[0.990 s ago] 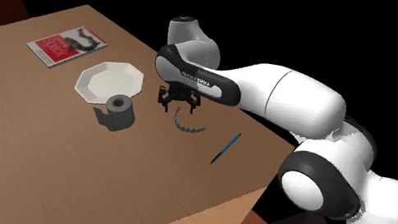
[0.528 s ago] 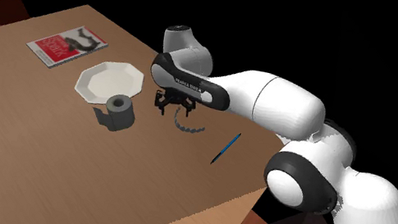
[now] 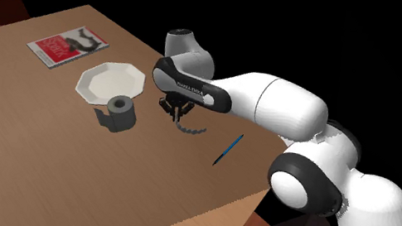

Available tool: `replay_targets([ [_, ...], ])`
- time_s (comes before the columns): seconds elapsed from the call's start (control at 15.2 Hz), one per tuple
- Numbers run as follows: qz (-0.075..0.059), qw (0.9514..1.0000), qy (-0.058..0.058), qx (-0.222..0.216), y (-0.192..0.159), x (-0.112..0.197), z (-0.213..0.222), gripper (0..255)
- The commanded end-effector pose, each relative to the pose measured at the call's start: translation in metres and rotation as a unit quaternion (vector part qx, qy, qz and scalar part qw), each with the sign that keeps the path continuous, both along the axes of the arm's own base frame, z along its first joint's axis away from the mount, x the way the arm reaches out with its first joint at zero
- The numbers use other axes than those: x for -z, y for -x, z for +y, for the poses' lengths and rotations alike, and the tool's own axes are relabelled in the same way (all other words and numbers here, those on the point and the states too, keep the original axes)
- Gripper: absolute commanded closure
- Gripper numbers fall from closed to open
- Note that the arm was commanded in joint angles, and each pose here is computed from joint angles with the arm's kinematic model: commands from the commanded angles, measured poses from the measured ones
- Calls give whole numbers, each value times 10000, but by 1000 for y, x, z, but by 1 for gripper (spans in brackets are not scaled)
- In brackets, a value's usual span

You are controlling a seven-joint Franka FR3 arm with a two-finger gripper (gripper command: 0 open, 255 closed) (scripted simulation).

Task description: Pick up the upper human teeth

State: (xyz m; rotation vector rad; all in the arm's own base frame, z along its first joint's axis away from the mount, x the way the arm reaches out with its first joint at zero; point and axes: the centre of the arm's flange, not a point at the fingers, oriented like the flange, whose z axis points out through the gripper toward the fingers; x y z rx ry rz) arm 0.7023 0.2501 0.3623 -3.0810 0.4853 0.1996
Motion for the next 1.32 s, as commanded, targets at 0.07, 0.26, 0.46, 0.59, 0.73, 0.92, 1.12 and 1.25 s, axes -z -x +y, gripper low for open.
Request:
replay_targets([
  [0.07,32,10000,21,8,1,3,-1,255],
  [0.26,32,10000,21,8,-2,5,-2,255],
  [0.46,32,10000,21,8,-1,-11,-2,255],
  [0.59,32,10000,21,8,-2,-22,-2,255],
  [0.73,32,10000,21,8,-2,-32,-2,255],
  [0.92,32,10000,21,8,-2,-48,-2,255],
  [1.12,32,10000,21,8,-2,-64,-2,255],
  [1.25,32,10000,21,8,-2,-75,-2,255],
])
